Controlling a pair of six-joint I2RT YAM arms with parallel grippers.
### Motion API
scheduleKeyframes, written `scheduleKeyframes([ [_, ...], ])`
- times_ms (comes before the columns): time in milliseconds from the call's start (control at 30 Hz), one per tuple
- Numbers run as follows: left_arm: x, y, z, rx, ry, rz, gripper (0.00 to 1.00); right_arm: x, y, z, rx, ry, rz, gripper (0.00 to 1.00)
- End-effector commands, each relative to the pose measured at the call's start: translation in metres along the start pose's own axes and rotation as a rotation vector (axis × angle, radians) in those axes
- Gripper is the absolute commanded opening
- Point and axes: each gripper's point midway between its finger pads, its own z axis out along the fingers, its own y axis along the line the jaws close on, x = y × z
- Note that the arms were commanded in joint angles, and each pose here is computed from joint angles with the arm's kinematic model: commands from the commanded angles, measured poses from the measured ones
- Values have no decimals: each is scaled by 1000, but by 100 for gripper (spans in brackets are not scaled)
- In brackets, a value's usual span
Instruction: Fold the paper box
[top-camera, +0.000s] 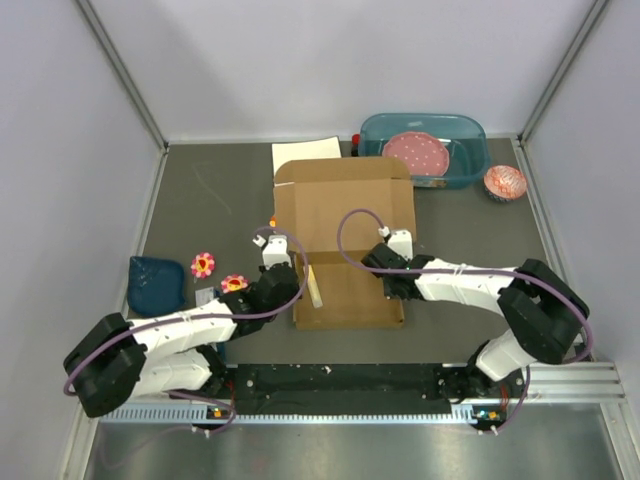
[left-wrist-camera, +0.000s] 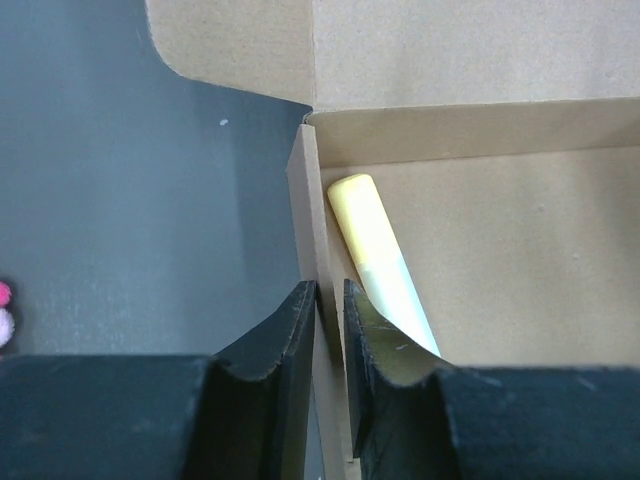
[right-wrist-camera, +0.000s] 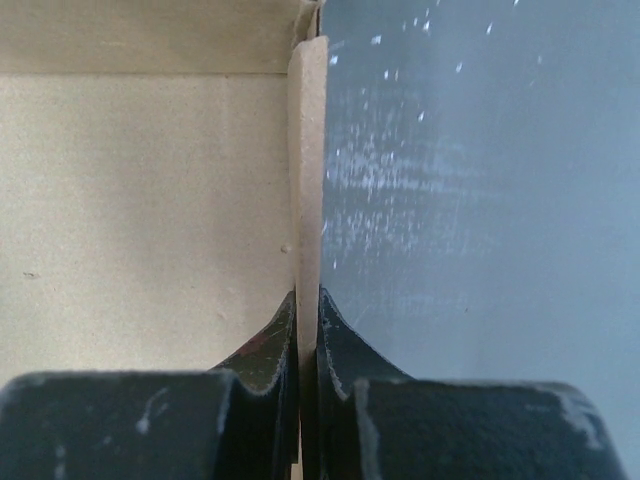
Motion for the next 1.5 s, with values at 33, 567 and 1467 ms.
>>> scheduleKeyframes([
  [33,-36,-14,12,-14,-101,-10,28,-23,-4,20,45,-46,69,0],
  [567,-65,-10,-3,-35,-148,-19,63,-19,-2,3,-54,-38,107,40],
  [1467,-81,-10,-21,-7,-193,-69,64,-62,-4,-66,-207,-190,128,54],
])
